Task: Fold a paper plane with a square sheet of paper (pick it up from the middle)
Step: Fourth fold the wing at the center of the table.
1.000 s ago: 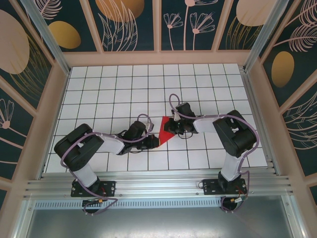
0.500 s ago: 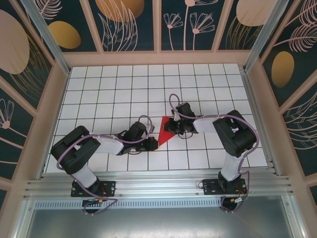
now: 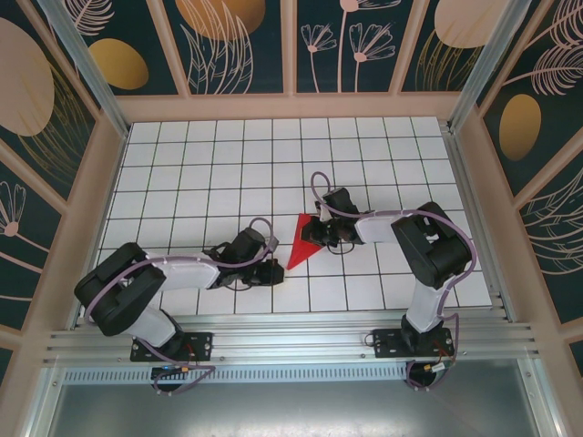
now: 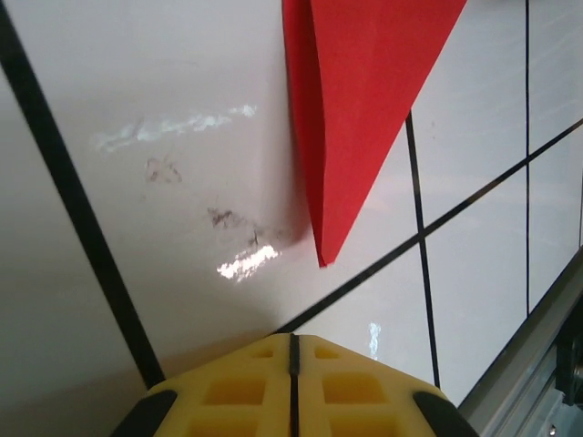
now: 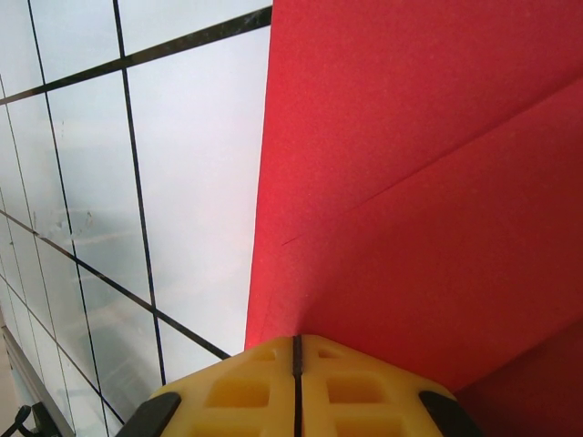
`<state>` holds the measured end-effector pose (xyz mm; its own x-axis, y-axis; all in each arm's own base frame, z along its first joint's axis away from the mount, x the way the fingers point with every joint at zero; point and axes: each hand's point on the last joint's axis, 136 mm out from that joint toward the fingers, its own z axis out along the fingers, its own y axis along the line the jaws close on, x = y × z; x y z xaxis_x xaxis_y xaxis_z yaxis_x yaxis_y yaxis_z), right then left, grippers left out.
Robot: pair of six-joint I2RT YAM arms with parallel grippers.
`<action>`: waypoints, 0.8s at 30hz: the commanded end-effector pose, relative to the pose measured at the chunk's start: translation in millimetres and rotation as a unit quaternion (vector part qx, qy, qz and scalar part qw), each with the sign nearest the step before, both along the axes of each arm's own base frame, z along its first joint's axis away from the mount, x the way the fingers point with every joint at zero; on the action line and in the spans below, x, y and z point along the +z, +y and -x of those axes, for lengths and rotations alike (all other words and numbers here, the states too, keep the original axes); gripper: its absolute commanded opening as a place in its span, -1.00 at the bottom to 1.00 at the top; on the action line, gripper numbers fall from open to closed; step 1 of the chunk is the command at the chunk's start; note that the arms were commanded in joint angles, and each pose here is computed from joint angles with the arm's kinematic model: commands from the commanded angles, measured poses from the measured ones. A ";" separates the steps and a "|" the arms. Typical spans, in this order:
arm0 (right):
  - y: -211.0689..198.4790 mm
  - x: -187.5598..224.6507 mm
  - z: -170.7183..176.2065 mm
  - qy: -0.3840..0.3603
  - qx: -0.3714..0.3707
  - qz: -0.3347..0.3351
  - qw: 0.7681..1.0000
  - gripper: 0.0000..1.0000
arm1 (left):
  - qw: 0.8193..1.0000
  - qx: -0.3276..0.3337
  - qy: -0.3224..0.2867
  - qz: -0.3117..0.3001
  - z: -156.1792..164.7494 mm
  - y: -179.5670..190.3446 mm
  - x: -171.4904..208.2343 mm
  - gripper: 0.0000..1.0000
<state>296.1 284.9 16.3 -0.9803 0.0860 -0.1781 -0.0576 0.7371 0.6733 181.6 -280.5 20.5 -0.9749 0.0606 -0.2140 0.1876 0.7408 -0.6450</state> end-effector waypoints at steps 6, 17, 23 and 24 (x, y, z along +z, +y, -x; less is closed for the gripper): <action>-23.7 -34.1 14.8 0.040 -0.011 0.068 0.997 -0.82 | 0.996 0.056 -0.066 0.030 -47.0 -20.2 48.6 -0.77; -20.9 -27.3 11.5 0.033 -0.011 0.061 0.998 -0.81 | 0.997 0.040 -0.035 0.047 -62.3 -52.6 17.7 -0.84; -15.0 -17.2 6.3 0.026 -0.008 0.049 0.998 -0.81 | 0.999 0.051 -0.004 0.002 -46.3 -30.3 -19.2 -0.90; -14.1 -13.6 5.1 0.022 -0.008 0.046 0.999 -0.81 | 0.999 0.050 0.001 -0.002 -43.4 -28.4 -23.3 -0.91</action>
